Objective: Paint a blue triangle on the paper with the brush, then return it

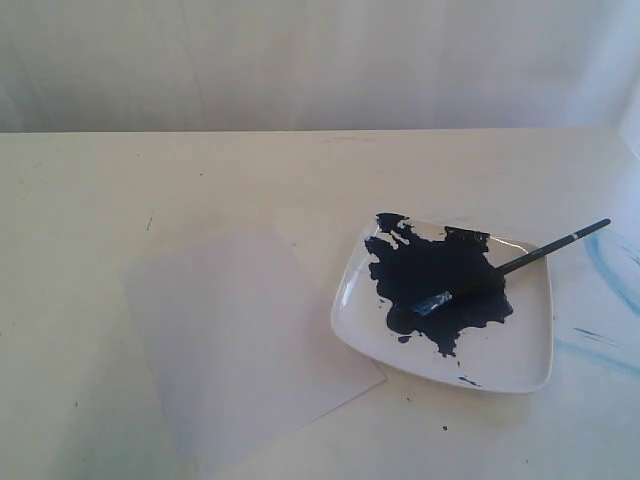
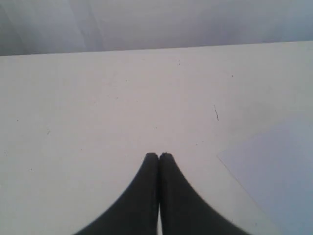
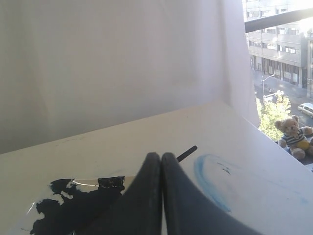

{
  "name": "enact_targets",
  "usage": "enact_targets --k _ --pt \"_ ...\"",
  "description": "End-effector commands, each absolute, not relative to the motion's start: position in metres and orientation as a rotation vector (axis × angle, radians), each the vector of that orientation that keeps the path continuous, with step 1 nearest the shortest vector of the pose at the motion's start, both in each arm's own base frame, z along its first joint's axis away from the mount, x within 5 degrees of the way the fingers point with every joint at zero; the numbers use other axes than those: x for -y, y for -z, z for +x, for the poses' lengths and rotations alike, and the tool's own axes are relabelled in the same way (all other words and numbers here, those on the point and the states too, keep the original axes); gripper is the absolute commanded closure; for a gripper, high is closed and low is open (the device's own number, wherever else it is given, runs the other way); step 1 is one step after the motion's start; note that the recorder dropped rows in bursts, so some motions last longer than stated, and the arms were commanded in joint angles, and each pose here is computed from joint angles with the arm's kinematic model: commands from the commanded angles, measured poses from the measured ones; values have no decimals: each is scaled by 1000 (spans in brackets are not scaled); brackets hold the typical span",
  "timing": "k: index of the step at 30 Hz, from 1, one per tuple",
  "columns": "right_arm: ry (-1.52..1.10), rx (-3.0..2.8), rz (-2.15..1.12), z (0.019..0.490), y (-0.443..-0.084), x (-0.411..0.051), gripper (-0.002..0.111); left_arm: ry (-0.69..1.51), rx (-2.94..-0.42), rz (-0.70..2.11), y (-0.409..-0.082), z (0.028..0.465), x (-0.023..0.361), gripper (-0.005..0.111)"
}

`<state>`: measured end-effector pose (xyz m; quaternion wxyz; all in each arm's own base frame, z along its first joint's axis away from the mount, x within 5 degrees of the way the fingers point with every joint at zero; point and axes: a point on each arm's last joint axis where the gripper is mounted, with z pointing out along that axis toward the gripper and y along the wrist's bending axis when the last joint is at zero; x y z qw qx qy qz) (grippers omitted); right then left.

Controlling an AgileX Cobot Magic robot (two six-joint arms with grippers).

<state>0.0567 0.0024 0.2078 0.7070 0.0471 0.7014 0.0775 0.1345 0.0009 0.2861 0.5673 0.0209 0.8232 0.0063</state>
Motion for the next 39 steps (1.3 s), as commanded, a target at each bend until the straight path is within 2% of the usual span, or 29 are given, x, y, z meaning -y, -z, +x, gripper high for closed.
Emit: enact_targets --k 1,11,19,25,31,39 --pt "-169 -1563 111 56 -206 -2 108 2 -1982 46 -282 144 0 107" --pt "-169 -1567 112 56 -205 -2 108 -1 -1932 25 -286 147 -1 107" --pt "-181 -1565 121 56 -206 -2 108 49 -1840 -98 -291 156 -4 107" --pt "-198 -1564 136 56 -206 -2 108 128 -1911 -200 -272 182 -2 107" --pt "-198 -1564 136 56 -206 -2 108 141 -1918 -67 -253 213 11 107" --pt "-211 -1568 149 56 -205 -2 108 407 -1959 14 -230 260 34 107"
